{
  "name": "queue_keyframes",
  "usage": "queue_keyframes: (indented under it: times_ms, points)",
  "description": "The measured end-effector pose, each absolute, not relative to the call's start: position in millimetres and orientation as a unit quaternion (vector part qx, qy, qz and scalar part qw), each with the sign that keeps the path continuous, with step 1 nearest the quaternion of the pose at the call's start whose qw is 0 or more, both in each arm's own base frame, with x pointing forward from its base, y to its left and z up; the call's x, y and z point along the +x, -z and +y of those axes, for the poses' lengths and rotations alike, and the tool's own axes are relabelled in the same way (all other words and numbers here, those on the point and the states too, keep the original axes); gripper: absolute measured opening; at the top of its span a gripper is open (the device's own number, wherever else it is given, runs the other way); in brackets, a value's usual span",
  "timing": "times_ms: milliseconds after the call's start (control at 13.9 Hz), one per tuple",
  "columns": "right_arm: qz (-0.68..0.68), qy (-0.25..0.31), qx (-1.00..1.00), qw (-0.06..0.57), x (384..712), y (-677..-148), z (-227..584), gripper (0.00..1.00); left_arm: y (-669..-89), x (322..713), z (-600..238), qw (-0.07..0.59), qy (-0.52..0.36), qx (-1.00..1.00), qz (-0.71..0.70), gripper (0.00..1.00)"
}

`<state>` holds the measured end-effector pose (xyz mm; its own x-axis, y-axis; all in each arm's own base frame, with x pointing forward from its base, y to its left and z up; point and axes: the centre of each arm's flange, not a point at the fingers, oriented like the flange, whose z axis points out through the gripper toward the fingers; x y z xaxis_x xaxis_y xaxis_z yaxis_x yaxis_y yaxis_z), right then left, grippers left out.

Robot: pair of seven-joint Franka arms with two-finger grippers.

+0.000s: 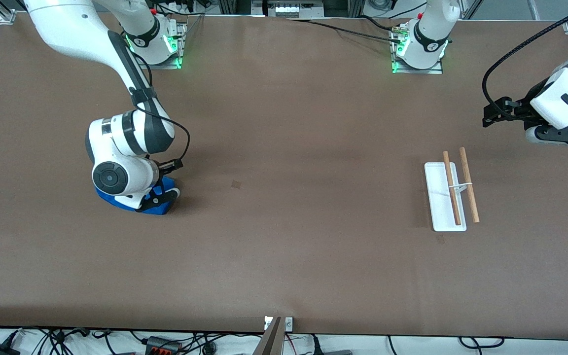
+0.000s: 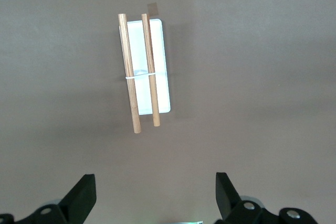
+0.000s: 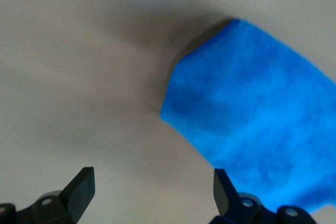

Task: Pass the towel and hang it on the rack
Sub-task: 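Reach the right gripper down onto the blue towel, then close the right gripper on the blue towel's edge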

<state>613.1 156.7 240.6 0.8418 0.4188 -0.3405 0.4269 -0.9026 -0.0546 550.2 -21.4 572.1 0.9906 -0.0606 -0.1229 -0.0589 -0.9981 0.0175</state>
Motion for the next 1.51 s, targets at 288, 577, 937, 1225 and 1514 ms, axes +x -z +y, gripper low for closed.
queue_keyframes:
  times_ms: [288,577,937,1225,1514]
  points:
    - [0.244,0.156,0.957,0.009,621,-207,151,1.00,-572,550,-21,0.007,0.062,0.998,-0.030,1.00]
    - [0.249,0.132,0.959,0.011,627,-187,154,1.00,-572,550,-21,0.007,0.062,0.998,-0.030,1.00]
    - [0.270,0.126,0.954,0.038,631,-182,152,0.76,-572,550,-21,0.007,0.062,0.998,-0.029,1.00]
    - [0.272,0.126,0.953,0.040,631,-182,152,0.68,-572,550,-21,0.007,0.063,0.998,-0.029,1.00]
    - [0.272,0.126,0.953,0.040,631,-182,152,0.65,-572,550,-20,0.007,0.063,0.998,-0.029,1.00]
